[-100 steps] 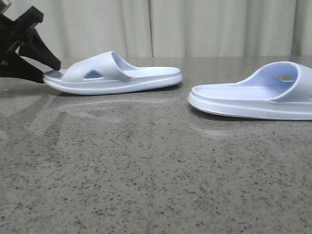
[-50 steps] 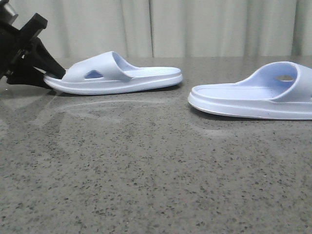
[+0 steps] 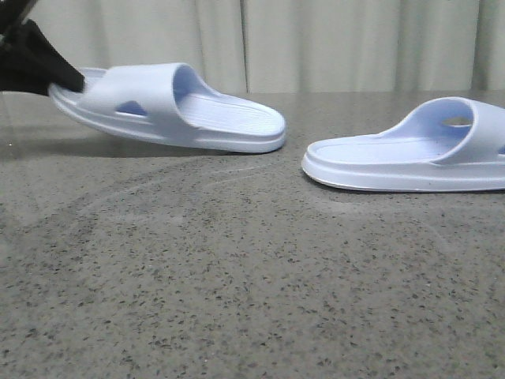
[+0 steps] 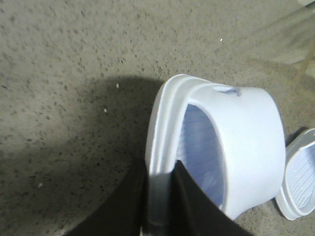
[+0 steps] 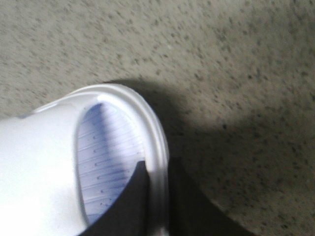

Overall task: Insert blue slippers together front up
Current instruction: 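Lift both slippers off the table with both grippers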

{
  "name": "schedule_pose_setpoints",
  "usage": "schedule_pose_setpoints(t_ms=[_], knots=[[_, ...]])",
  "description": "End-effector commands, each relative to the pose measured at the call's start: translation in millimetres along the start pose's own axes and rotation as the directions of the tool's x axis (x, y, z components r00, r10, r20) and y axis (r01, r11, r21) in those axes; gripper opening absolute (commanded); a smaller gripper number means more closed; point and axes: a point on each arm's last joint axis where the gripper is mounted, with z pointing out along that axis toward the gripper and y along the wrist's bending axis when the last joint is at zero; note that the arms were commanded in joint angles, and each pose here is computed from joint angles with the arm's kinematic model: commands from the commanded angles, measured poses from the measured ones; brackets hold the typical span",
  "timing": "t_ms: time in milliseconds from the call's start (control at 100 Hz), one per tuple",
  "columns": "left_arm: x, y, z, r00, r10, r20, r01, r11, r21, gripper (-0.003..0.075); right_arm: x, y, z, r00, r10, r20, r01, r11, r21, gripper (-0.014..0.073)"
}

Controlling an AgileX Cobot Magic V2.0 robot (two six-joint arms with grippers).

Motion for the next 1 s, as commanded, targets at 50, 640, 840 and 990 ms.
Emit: schedule_pose_setpoints(t_ms=[50,640,840,990], knots=[[-13.1,-31.8,-41.9,0.991,0.070,0.117,-0.073,0.997,0.024,0.0015,-21.6,19.8,-29.2,0.991,-0.023,0.134,0.031,0.998,-0.055,-0.0107],[-7.9,-52.4,-59.0,0.994,0.055,0.097,-0.067,0.990,0.124,0.0015,-50.6,72.7,-73.4,0.969,-0.036,0.246,0.132,0.913,-0.387,-0.0107],[-8.7,-56.6,-59.7,0.994,0.033,0.105,-0.051,0.984,0.171,0.0015,-53.0,79.4,-77.1,0.967,-0.038,0.251,0.146,0.893,-0.426,-0.0107],[-9.1,-64.8,-61.6,0.994,0.001,0.106,-0.029,0.964,0.264,0.0015,-56.1,83.7,-69.6,0.967,-0.034,0.254,0.154,0.868,-0.472,-0.0107]])
